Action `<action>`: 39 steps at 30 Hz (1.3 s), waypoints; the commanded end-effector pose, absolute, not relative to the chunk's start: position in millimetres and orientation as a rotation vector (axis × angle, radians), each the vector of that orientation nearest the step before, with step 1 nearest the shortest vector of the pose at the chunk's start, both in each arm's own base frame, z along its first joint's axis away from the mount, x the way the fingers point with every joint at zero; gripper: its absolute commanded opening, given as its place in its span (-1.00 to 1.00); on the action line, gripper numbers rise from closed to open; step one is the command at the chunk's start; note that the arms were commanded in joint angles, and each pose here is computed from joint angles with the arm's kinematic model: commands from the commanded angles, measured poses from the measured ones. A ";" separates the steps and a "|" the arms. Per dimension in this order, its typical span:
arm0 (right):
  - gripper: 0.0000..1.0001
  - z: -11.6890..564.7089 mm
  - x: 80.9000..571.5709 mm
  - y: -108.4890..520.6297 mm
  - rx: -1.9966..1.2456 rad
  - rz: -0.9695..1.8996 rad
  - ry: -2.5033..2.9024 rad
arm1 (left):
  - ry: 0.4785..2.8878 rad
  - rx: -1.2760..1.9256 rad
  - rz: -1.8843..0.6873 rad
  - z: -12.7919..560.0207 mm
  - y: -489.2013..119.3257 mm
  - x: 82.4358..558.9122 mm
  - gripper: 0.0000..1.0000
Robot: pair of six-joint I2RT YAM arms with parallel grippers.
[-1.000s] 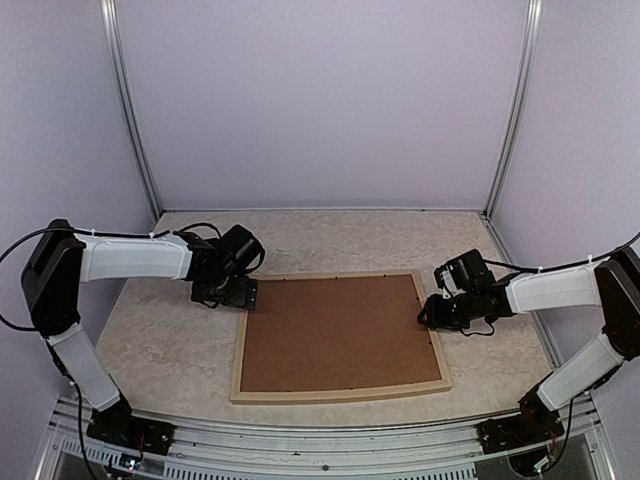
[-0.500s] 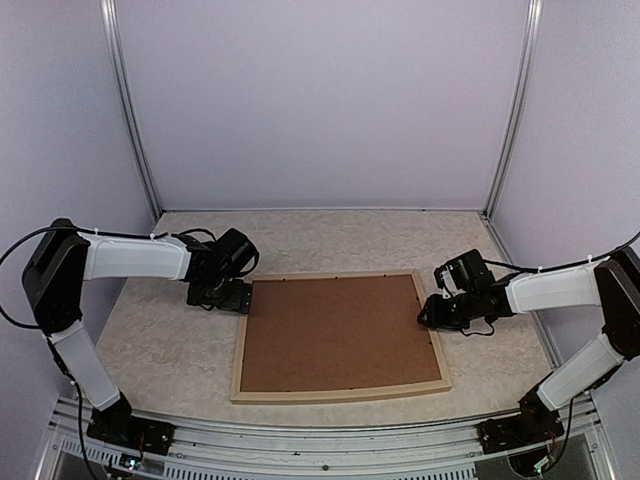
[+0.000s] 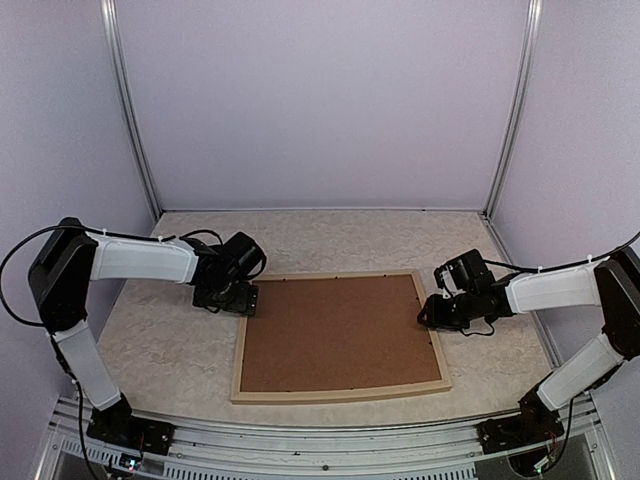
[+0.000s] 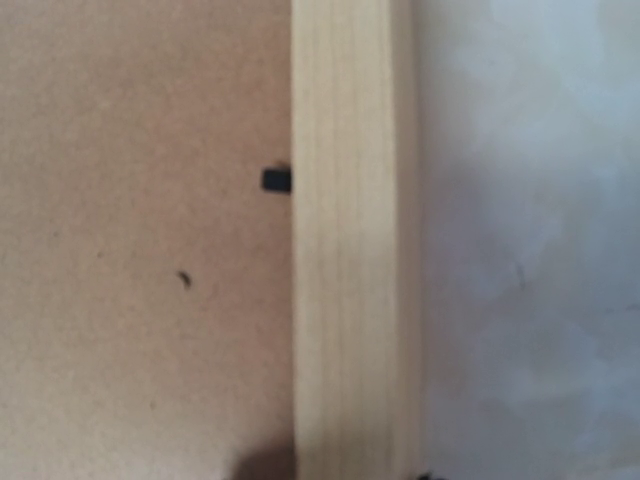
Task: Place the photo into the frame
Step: Press the fastener onto the backboard.
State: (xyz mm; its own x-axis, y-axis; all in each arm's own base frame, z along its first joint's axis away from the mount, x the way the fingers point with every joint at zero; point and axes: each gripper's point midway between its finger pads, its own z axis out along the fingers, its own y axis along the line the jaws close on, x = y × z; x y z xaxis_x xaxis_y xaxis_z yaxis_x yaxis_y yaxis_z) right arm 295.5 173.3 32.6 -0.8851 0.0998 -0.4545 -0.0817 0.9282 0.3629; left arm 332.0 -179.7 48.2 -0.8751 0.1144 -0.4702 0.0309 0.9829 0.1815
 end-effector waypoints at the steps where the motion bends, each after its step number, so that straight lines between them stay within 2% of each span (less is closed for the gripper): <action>1: -0.22 12.3 279.4 173.0 -0.017 0.500 2.679 | 2.704 0.164 0.239 26.9 -190.7 315.1 0.93; 16: -0.22 10.7 278.6 172.5 -0.013 0.502 2.680 | 2.740 0.221 0.270 9.8 -206.4 295.9 0.92; 29: -0.22 8.9 277.5 171.9 -0.013 0.499 2.684 | 2.582 0.107 0.299 77.5 -186.5 328.3 0.93; 39: -0.22 7.8 278.2 172.7 -0.023 0.498 2.685 | 2.631 0.114 0.343 66.7 -172.0 332.4 0.93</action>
